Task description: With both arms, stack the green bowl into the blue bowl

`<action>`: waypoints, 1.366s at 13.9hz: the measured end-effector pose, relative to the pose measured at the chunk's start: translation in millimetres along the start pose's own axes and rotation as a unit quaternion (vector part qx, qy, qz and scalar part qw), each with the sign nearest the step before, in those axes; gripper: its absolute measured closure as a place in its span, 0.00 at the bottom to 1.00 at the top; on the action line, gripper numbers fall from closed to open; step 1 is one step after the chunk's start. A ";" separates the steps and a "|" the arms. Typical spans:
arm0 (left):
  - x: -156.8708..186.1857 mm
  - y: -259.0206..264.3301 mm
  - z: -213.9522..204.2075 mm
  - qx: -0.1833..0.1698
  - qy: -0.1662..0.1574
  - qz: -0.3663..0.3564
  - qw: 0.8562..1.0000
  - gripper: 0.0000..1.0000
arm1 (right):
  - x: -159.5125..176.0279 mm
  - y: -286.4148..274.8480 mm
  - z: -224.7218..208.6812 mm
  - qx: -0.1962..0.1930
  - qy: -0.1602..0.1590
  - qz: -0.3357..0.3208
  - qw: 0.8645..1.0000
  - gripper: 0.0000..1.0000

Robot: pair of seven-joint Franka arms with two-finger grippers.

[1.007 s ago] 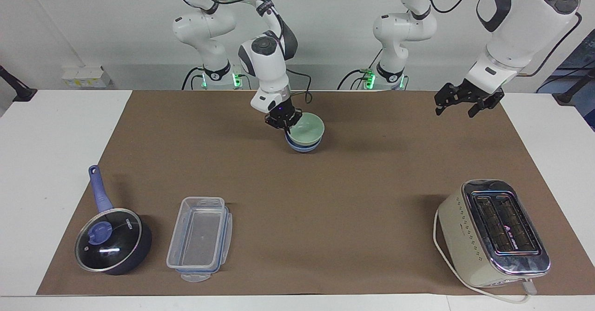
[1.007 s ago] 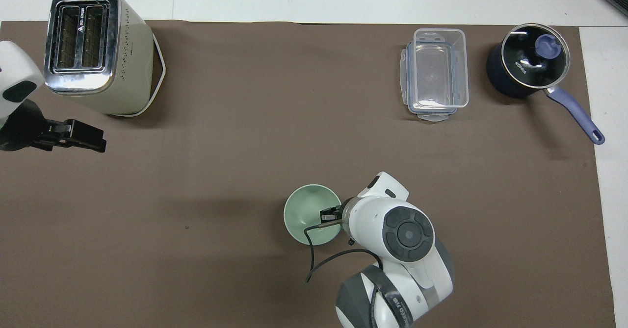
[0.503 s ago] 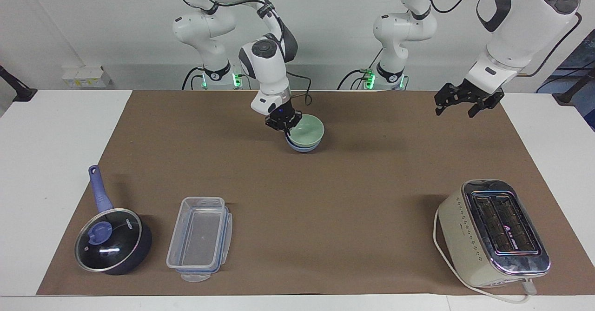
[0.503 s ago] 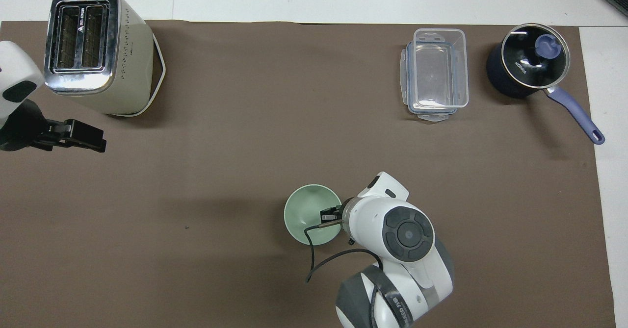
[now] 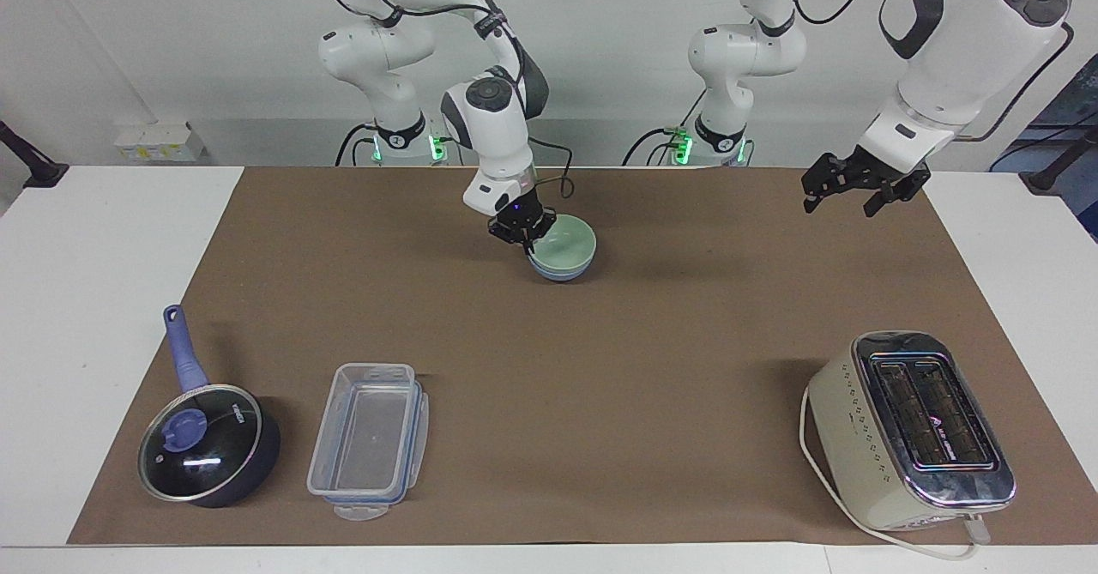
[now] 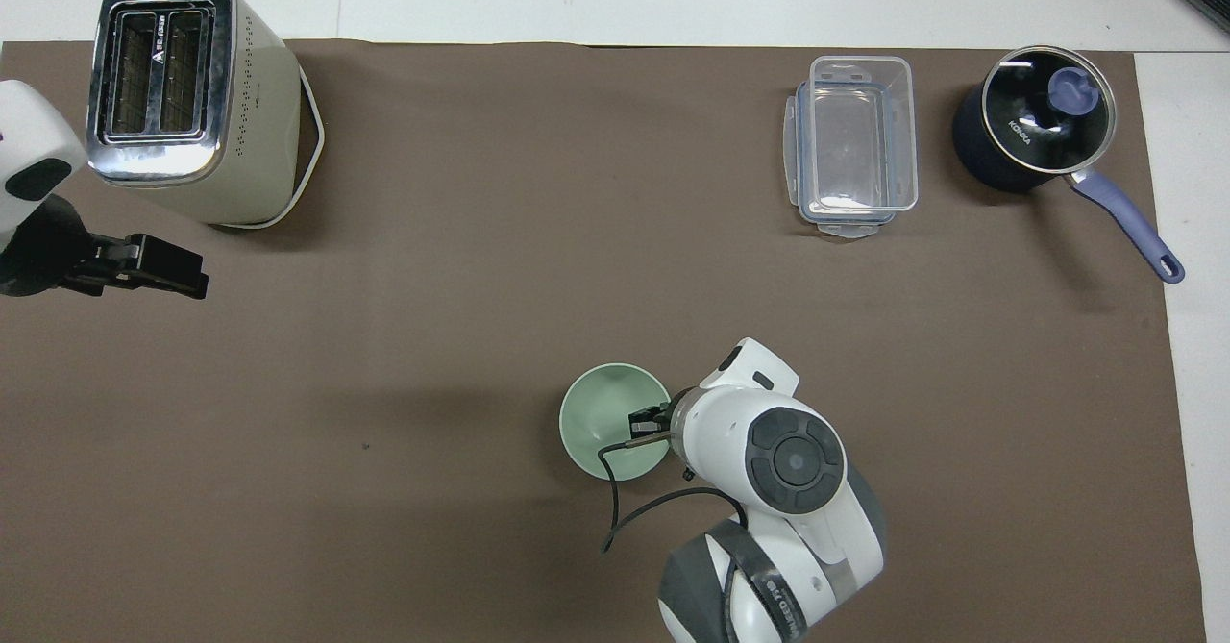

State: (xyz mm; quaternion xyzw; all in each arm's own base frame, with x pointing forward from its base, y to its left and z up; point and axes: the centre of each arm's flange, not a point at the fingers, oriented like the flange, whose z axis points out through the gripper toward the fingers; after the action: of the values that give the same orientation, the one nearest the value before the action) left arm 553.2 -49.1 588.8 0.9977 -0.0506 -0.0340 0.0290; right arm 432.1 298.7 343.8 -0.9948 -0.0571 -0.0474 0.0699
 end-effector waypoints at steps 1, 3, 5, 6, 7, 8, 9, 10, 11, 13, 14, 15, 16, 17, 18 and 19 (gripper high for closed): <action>0.0 0.0 0.0 0.000 0.000 0.000 1.000 0.00 | 0.3 0.2 -0.2 0.000 0.000 0.000 1.000 0.84; 0.0 0.0 0.0 0.000 0.000 0.000 1.000 0.00 | 2.7 1.0 -3.1 0.000 -0.001 0.004 1.000 0.62; 0.0 0.0 0.0 0.000 0.000 0.000 1.000 0.00 | 12.6 1.9 -19.0 -0.003 -0.008 0.025 1.000 0.39; 0.0 0.0 0.0 0.000 0.000 0.000 1.000 0.00 | 22.0 5.2 -35.2 -0.003 -0.008 0.034 0.999 0.27; 0.0 0.0 0.0 0.000 0.000 0.000 1.000 0.00 | 33.5 13.8 -56.2 -0.004 -0.006 0.046 0.999 0.17; 0.0 0.0 0.0 0.000 0.000 0.000 1.000 0.00 | 45.0 28.1 -79.7 -0.006 -0.002 0.060 0.998 0.05; 0.0 0.0 0.0 0.000 0.000 0.000 1.000 0.00 | 54.9 47.2 -103.7 -0.009 0.006 0.078 0.997 0.00; 0.0 0.0 0.0 0.000 0.000 0.000 1.000 0.00 | 62.5 68.5 -126.4 -0.011 0.014 0.095 0.995 0.00; 0.0 0.0 0.0 0.000 0.000 0.000 1.000 0.00 | 68.3 90.8 -147.5 -0.014 0.021 0.108 0.994 0.00; 0.0 0.0 0.0 0.000 0.000 0.000 1.000 0.00 | 80.4 136.7 -188.6 -0.021 0.029 0.122 0.992 0.00; 0.0 0.0 0.0 0.000 0.000 0.000 1.000 0.00 | 86.8 158.6 -208.5 -0.027 0.031 0.127 0.991 0.00; 0.0 0.0 0.0 0.000 0.000 0.000 1.000 0.00 | 92.5 179.8 -227.2 -0.038 0.035 0.130 0.990 0.00; 0.0 0.0 0.0 0.000 0.000 0.000 1.000 0.00 | 97.3 198.5 -244.4 -0.053 0.040 0.130 0.989 0.00; 0.0 0.0 0.0 0.000 0.000 0.000 1.000 0.00 | 101.3 212.5 -259.8 -0.069 0.042 0.128 0.988 0.00; 0.0 0.0 0.0 0.000 0.000 0.000 1.000 0.00 | 105.1 220.4 -273.8 -0.082 0.039 0.127 0.988 0.00; 0.0 0.0 0.0 0.000 0.000 0.000 1.000 0.00 | 108.6 223.2 -287.8 -0.089 0.028 0.127 0.987 0.00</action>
State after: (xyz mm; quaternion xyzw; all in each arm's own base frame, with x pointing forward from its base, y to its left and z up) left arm 553.2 -49.1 588.8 0.9977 -0.0504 -0.0341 0.0290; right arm 541.5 49.2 608.8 -0.9945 0.0765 -0.0705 -0.0116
